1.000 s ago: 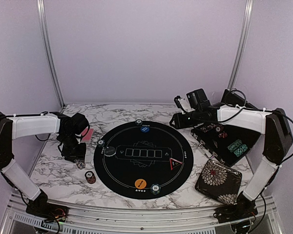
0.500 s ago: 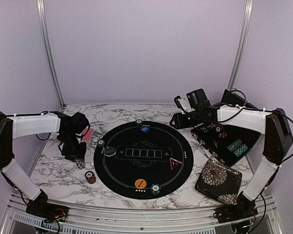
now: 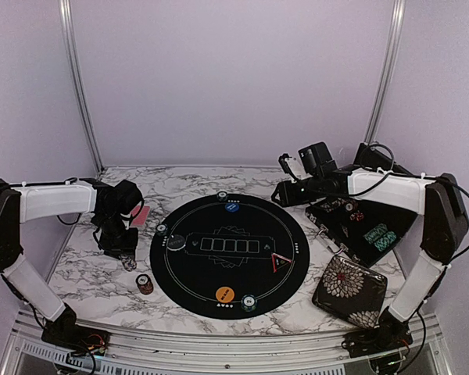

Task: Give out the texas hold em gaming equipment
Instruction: Place the poker chips pile on the poker table mat.

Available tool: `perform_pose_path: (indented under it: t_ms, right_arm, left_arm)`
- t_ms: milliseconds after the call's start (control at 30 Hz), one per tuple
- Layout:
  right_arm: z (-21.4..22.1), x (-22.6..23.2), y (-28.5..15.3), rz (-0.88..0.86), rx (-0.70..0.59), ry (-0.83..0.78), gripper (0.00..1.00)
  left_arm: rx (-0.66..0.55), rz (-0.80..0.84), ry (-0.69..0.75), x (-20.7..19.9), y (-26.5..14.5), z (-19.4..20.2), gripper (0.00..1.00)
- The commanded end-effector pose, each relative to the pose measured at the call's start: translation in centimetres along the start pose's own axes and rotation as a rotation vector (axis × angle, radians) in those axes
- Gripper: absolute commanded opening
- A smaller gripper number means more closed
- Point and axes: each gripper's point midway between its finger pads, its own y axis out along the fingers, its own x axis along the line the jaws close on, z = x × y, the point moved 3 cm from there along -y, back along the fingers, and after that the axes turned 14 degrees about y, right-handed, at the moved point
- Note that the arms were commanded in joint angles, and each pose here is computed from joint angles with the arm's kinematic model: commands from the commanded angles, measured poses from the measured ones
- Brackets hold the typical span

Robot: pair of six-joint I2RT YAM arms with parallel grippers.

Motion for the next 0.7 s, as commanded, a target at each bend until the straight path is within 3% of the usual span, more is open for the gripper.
perform_pose_path:
  t_ms: [0, 667]
  right_arm:
    - [-1.1, -0.17, -0.11, 0.012, -0.018, -0.007, 0.44]
    - [-1.09, -0.19, -0.07, 0.014, -0.017, -0.005, 0.44]
  left_arm:
    - [0.008, -0.017, 0.005, 0.38, -0.54, -0.11, 0.42]
    - [0.007, -0.017, 0.012, 0.39, -0.81, -0.16, 0.43]
